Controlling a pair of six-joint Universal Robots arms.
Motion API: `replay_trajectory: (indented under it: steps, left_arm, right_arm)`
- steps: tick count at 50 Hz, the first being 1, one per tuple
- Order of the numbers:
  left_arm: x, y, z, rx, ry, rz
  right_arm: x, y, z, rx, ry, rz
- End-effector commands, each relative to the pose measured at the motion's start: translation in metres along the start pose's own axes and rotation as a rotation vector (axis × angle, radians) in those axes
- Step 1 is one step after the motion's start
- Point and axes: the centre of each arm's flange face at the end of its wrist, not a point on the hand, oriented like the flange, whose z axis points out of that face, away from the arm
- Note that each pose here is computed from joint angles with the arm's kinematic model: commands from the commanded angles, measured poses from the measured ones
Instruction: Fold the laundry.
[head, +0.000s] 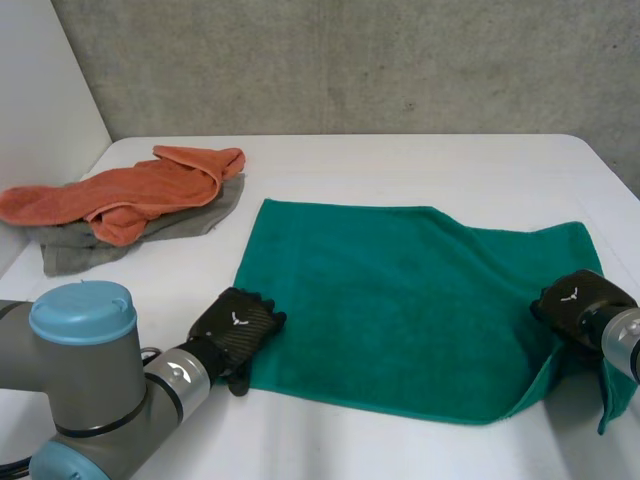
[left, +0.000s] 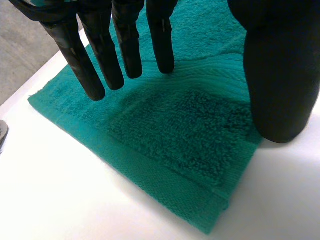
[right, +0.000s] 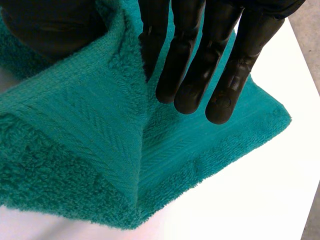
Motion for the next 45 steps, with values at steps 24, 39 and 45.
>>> replay_trajectory:
  steps: [24,39,45]
  left_arm:
    - [-0.013,-0.01,0.025,0.078,-0.051,0.026]
    - [-0.012,-0.012,0.02,0.097,-0.054,0.033]
    - [-0.023,-0.021,0.009,0.098,-0.113,0.04]
  right_arm:
    - [-0.009,0.004,-0.001,-0.009,-0.022,0.002]
    - [-0.008,0.004,-0.001,-0.008,-0.014,0.003]
    - [-0.005,0.004,-0.004,-0.014,0.001,0.001]
